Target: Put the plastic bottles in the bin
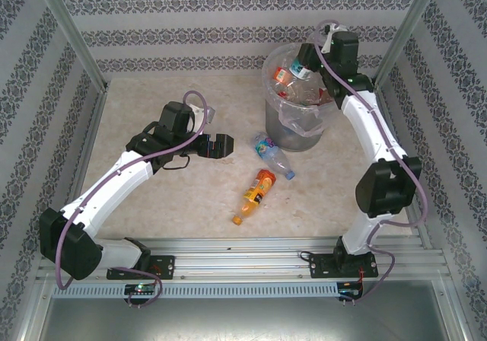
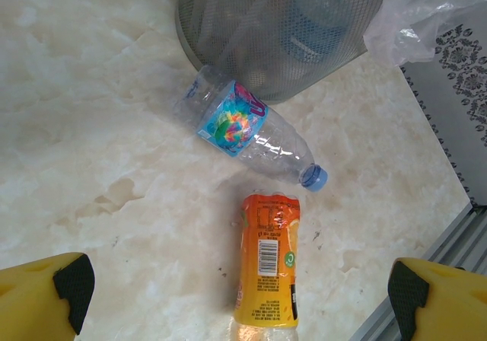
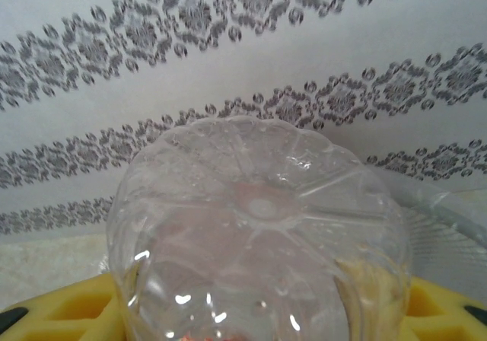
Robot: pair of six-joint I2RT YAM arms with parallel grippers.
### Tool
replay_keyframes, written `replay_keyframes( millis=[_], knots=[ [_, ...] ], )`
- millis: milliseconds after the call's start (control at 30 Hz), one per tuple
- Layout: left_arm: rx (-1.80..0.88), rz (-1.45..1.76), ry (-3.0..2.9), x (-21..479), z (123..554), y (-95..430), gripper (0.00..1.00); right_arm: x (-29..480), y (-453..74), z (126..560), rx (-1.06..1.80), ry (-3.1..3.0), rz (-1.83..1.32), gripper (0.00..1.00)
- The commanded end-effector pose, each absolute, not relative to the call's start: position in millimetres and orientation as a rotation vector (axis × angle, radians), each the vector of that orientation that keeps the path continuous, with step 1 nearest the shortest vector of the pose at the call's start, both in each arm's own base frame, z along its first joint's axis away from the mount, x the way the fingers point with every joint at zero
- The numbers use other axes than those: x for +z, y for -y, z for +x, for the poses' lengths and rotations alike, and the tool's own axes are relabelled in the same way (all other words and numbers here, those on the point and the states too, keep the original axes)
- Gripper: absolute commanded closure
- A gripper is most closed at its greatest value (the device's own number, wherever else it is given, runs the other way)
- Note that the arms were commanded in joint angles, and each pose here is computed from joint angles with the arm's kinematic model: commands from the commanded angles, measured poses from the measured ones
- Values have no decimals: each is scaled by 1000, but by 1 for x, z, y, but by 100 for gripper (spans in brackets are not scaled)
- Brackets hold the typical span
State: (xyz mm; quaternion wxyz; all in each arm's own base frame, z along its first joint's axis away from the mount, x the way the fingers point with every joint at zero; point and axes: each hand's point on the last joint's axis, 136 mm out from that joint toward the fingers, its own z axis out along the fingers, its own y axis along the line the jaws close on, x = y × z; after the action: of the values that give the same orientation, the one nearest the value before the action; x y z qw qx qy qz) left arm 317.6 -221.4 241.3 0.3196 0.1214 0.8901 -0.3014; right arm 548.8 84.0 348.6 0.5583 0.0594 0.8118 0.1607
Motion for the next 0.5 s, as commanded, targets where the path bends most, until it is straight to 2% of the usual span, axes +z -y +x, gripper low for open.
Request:
replay_keyframes(
  millis=[0,267,467],
  knots=[
    [-749,314,-2346,242,315,211,0,326,-101,555,397,-2011,67,48],
    [-729,302,-2359,239,317,208,0,326,-131,551,473,-2064,-120,49],
    [-728,299,-2366,236,318,209,0,318,-156,539,400,-2126,-298,49]
  ],
)
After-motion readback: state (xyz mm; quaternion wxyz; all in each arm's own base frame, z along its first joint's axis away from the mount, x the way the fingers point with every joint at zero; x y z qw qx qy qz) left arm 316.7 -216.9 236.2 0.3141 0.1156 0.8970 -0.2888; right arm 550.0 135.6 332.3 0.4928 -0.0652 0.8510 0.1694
